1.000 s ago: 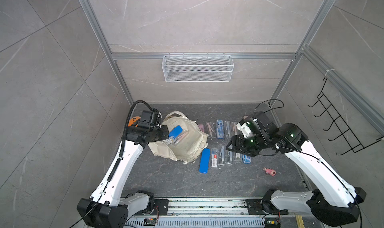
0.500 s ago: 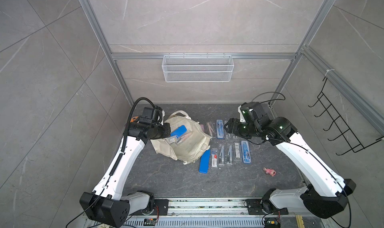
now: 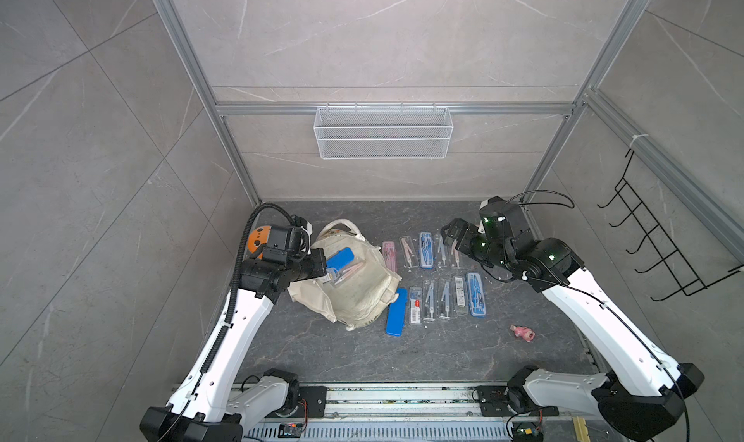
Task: Take out the compass set from the canvas bag
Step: Pick up the compass set from the canvas bag.
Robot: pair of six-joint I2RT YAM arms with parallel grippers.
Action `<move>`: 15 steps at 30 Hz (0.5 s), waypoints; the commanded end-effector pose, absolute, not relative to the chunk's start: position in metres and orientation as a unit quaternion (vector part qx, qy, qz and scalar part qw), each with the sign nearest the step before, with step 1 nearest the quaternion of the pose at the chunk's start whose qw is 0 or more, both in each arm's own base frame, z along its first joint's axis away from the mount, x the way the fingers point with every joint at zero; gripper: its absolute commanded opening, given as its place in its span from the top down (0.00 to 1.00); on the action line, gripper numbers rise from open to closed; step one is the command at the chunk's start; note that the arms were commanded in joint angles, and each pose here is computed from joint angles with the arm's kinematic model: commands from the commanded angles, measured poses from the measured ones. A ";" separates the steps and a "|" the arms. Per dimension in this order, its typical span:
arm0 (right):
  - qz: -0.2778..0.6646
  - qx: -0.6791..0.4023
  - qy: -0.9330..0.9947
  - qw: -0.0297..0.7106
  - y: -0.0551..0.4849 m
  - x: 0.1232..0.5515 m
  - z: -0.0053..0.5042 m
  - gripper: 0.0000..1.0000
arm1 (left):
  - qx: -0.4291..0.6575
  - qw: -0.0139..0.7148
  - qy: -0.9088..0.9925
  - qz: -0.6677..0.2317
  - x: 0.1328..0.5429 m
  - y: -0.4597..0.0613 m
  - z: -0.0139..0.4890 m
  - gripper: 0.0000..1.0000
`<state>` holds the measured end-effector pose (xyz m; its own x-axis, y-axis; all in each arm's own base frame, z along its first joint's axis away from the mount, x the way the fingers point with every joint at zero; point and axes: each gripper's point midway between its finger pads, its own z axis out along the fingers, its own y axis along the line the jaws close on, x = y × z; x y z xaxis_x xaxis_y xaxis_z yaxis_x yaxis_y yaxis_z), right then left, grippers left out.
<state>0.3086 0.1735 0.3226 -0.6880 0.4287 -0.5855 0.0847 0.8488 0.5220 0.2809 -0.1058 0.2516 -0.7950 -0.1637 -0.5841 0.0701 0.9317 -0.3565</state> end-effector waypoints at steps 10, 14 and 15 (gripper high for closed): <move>0.395 -0.045 0.883 0.248 0.345 0.247 0.290 0.35 | -0.003 0.337 0.910 -0.242 0.282 -0.127 0.262 1.00; 0.400 -0.087 0.883 0.230 0.378 0.226 0.279 0.42 | -0.003 0.334 0.912 -0.237 0.275 -0.131 0.259 1.00; 0.401 -0.096 0.882 0.229 0.384 0.221 0.277 0.42 | -0.001 0.333 0.913 -0.234 0.273 -0.133 0.258 1.00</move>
<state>0.2264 0.3653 0.2713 -0.8891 0.0363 -0.4563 -0.3025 0.7015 0.6453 0.2710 -0.1205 0.2325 -0.8275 -0.1394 -0.5439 0.1011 0.9159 -0.3885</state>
